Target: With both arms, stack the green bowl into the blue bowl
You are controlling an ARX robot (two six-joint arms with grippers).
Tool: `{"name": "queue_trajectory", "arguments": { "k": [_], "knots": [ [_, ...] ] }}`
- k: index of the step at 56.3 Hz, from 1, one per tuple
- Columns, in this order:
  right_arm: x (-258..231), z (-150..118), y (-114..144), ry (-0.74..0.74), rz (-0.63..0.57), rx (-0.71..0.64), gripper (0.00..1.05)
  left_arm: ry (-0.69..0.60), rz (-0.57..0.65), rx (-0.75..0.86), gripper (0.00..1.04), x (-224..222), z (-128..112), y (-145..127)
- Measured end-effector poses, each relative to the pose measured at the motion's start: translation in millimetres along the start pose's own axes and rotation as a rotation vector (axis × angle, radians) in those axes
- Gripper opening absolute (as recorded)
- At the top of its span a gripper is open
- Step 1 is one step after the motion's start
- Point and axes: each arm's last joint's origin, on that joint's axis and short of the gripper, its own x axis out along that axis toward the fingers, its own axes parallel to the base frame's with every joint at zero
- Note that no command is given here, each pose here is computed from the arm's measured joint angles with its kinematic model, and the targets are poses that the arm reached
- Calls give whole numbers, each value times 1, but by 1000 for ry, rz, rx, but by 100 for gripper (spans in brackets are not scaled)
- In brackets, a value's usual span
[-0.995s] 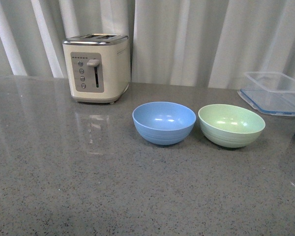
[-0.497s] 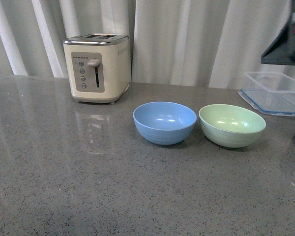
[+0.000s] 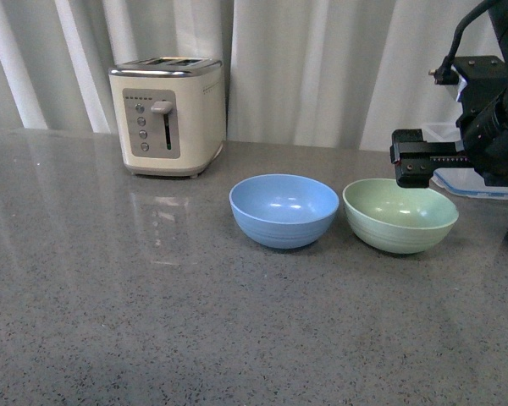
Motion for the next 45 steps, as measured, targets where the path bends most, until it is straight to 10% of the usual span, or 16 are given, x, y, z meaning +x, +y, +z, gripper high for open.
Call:
{"name": "queue_trajectory", "arguments": {
  "k": [16,45],
  "knots": [
    [25,-10,-12,63,-33,28,94,0,0,0,98,0,0,0],
    [34,-8,-11,82,-21,52,21,0,0,0,98,0,0,0]
  ]
}}
